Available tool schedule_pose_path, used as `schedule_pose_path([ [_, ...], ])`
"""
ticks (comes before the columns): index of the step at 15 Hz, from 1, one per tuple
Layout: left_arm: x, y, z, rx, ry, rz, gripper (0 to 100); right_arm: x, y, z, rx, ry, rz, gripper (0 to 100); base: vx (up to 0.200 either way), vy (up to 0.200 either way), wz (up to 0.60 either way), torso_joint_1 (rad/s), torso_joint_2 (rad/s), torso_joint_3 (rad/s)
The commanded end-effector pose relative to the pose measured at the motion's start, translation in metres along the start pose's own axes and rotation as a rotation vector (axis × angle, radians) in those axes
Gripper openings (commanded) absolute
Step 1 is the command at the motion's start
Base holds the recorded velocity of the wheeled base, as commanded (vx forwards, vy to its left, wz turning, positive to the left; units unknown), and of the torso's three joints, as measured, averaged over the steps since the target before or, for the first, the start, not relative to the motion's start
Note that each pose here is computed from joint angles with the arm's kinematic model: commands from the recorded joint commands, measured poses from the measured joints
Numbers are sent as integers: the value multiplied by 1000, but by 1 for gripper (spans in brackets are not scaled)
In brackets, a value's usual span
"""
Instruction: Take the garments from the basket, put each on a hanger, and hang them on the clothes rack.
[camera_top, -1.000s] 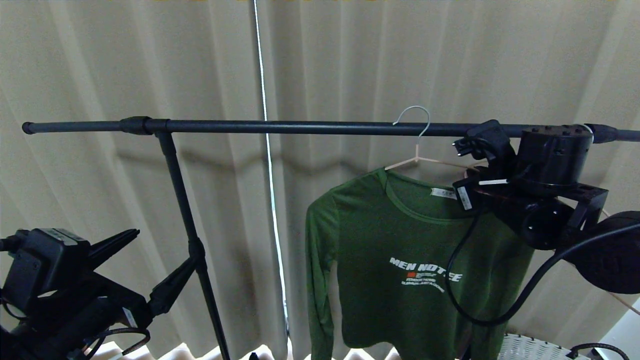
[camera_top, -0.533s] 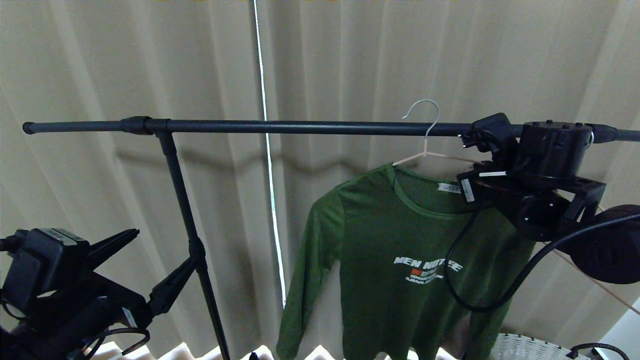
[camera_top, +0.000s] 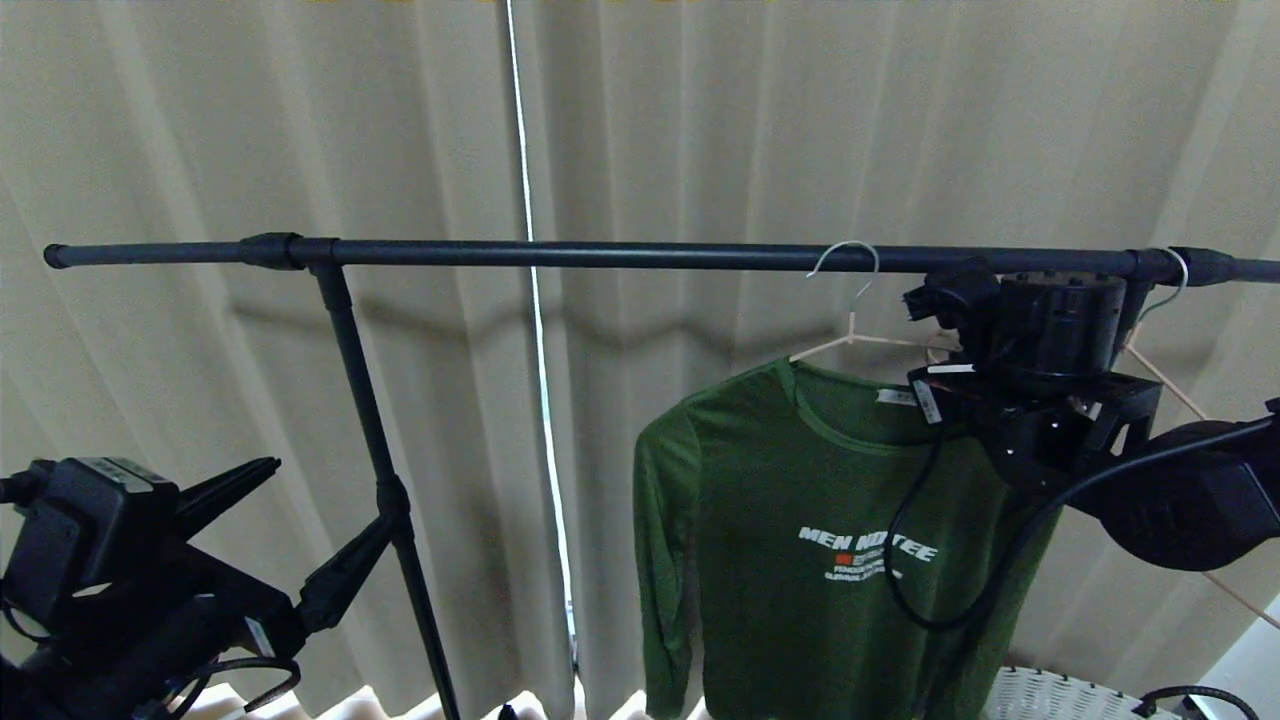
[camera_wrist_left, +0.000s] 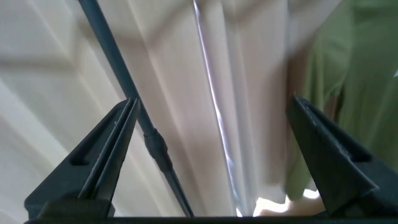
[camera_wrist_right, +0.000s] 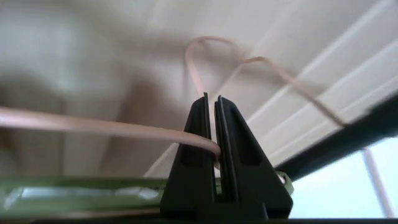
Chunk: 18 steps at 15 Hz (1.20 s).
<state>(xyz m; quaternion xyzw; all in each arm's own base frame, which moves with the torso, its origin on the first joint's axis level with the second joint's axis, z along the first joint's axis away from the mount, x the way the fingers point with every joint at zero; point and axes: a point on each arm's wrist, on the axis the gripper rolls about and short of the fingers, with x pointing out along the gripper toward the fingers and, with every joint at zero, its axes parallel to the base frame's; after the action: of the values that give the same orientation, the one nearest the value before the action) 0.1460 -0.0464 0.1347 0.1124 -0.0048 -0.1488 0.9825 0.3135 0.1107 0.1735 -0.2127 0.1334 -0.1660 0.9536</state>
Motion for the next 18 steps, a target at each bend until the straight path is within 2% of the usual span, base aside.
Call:
schedule_pose_path([
  [1,0,0,0,0,-1,-1,100,-3,7,-3,-14,3,18,0,0,0,0,0,0,0],
  [4,0,0,0,0,0,-3,100,-11,11,-4,-15,-5,48,0,0,0,0,0,0,0],
  [6,0,-6,1,0,-6,-38,100,-32,10,-3,-1,-52,102,0,0,0,0,0,0,0],
  [8,0,-15,2,-2,-15,-97,100,-45,4,-5,1,-87,192,0,0,0,0,0,0,0],
  [10,10,-32,4,13,-12,-189,100,-56,-3,-10,-4,-122,321,0,0,0,0,0,0,0],
  [12,21,-37,-1,35,23,-207,100,-60,1,-10,-6,-144,384,0,0,0,0,0,0,0],
  [13,39,-42,-7,54,65,-211,100,-69,5,-7,23,-176,488,0,0,0,0,0,0,0],
  [15,51,-46,-8,56,75,-198,100,-84,9,-1,37,-219,594,0,0,0,0,0,0,0],
  [18,48,-52,-7,60,71,-230,100,-84,10,-1,37,-223,601,0,0,0,0,0,0,0],
])
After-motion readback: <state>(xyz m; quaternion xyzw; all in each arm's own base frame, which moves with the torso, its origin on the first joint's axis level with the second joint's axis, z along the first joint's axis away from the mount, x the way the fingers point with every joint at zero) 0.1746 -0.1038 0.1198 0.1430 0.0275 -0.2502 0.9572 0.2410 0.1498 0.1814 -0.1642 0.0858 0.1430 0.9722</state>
